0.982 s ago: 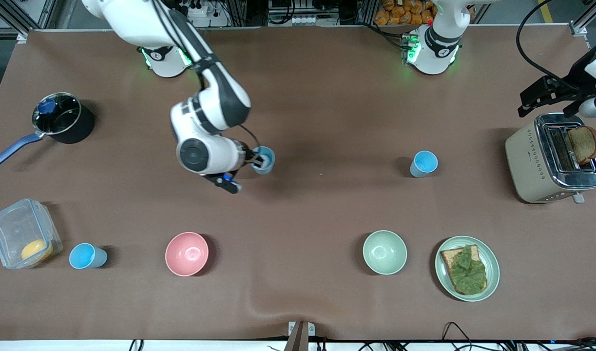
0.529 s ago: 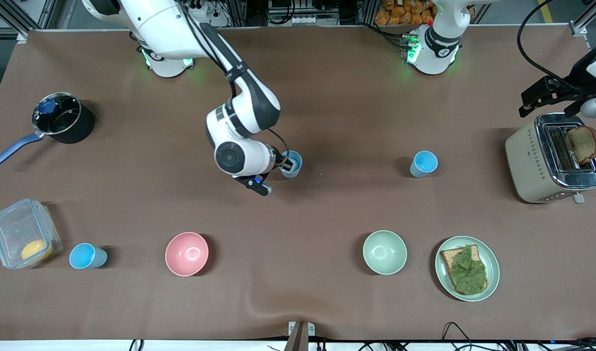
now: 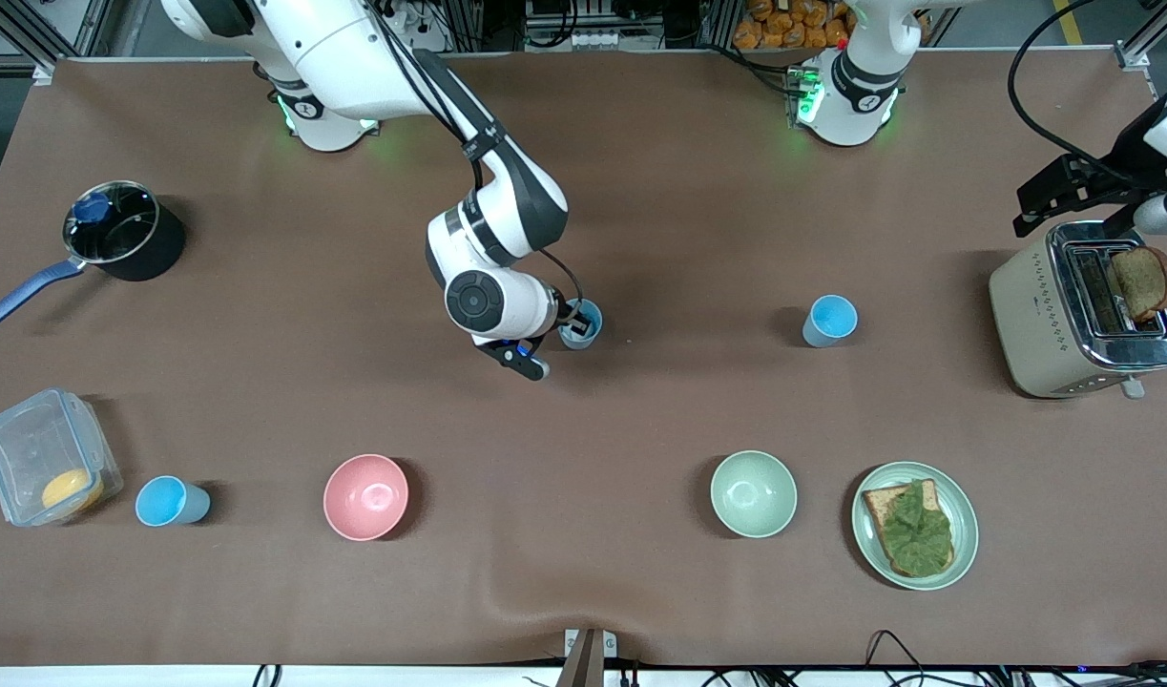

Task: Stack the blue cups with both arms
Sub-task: 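Carry the blue cup to the table center and release it, then retract the right gripper while the left gripper reaches the other cup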

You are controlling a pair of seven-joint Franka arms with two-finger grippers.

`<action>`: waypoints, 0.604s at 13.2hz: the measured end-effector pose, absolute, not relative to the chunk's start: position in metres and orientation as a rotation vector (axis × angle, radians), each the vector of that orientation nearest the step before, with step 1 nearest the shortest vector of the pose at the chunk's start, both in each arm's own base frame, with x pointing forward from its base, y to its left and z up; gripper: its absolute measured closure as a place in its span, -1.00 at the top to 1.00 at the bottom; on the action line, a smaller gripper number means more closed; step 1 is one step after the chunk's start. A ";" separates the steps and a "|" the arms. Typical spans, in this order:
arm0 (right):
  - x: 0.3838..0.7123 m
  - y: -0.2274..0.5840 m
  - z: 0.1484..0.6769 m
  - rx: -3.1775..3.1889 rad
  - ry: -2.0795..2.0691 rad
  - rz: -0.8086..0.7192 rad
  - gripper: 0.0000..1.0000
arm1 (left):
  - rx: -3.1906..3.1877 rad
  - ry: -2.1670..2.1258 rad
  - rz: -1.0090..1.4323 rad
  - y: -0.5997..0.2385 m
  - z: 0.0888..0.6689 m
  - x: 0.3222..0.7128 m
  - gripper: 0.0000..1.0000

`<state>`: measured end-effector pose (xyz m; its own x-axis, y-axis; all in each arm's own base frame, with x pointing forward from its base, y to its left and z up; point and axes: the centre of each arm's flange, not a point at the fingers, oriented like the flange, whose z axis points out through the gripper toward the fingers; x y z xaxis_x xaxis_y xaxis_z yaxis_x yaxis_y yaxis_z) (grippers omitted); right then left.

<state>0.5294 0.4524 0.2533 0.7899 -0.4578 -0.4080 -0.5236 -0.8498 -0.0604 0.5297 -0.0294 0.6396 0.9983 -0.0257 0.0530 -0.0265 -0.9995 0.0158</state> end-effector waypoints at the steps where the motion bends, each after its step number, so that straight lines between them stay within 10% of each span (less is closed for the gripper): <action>1: 0.535 0.454 0.264 -2.801 0.768 0.561 0.10 | 3.123 -0.035 0.084 -0.027 0.637 0.533 1.00; 5: 0.574 0.411 0.332 -2.788 0.780 0.632 0.97 | 3.152 0.015 0.073 -0.006 0.627 0.541 1.00; 8: 0.593 0.348 0.382 -2.829 0.703 0.649 1.00 | 3.169 -0.049 -0.032 -0.024 0.588 0.560 1.00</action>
<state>0.5932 0.3483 0.3823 0.7957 -0.4099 -0.4459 -0.4772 -0.8777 -0.0447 0.5600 -0.0242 0.5877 0.9993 -0.0309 -0.0204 -0.0314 -0.9991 -0.0279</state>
